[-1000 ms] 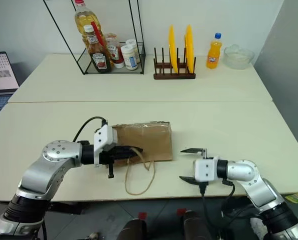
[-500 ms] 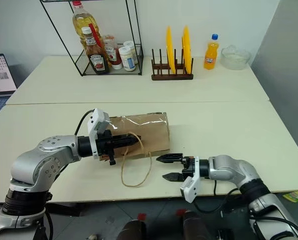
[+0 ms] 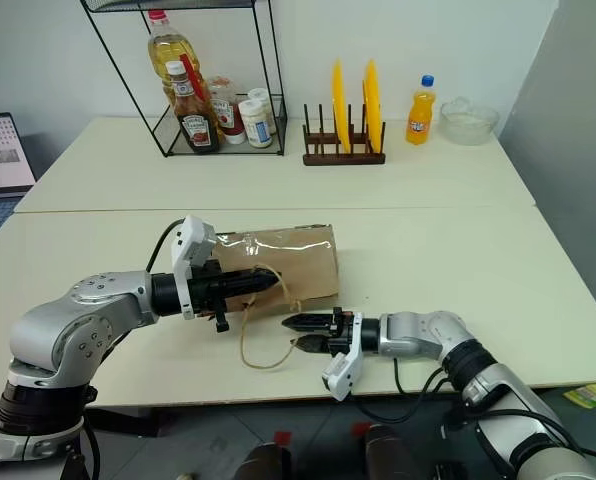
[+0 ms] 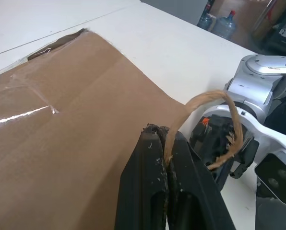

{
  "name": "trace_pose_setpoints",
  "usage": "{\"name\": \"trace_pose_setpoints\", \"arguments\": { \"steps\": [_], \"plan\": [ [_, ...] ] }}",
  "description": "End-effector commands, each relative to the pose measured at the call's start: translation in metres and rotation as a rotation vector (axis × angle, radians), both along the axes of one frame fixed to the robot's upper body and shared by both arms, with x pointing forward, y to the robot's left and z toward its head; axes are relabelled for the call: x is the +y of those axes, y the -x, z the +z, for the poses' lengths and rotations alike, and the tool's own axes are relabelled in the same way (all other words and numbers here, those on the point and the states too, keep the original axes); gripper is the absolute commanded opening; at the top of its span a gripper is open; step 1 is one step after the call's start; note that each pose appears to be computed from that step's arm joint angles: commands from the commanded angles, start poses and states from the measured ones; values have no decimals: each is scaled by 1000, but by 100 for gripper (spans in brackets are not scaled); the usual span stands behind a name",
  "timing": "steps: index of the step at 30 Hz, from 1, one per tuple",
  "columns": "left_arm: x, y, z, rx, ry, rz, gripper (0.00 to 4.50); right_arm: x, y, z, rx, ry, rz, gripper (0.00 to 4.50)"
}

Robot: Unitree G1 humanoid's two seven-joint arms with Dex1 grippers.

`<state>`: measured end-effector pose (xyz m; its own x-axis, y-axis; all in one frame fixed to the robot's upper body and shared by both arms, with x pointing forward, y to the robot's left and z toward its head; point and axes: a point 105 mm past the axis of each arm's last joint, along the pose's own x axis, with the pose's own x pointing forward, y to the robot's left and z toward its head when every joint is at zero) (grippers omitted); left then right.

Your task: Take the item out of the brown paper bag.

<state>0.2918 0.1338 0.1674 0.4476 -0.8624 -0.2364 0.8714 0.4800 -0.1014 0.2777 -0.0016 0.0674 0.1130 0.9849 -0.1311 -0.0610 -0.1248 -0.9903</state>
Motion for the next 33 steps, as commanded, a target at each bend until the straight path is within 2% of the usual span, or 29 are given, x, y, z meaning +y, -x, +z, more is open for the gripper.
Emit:
{"name": "trace_pose_setpoints", "arguments": {
  "steps": [1,5,9,16,26,33],
  "plan": [
    [-1,4,12,-47,8,-16,0,-6,-2,-5,12,27,-16,137],
    [-1,2,14,-57,1,-14,0,-7,0,-6,49,21,-27,6],
    [3,-8,25,-87,2,3,0,-12,7,-17,120,79,-27,2],
    [2,-28,58,-173,25,19,0,-23,12,-45,298,269,-72,2],
    [-4,-47,101,-284,86,47,0,-32,15,-54,324,374,-74,2],
    [-7,-47,102,-284,74,39,0,-33,8,-53,308,386,-92,2]
  ]
}}
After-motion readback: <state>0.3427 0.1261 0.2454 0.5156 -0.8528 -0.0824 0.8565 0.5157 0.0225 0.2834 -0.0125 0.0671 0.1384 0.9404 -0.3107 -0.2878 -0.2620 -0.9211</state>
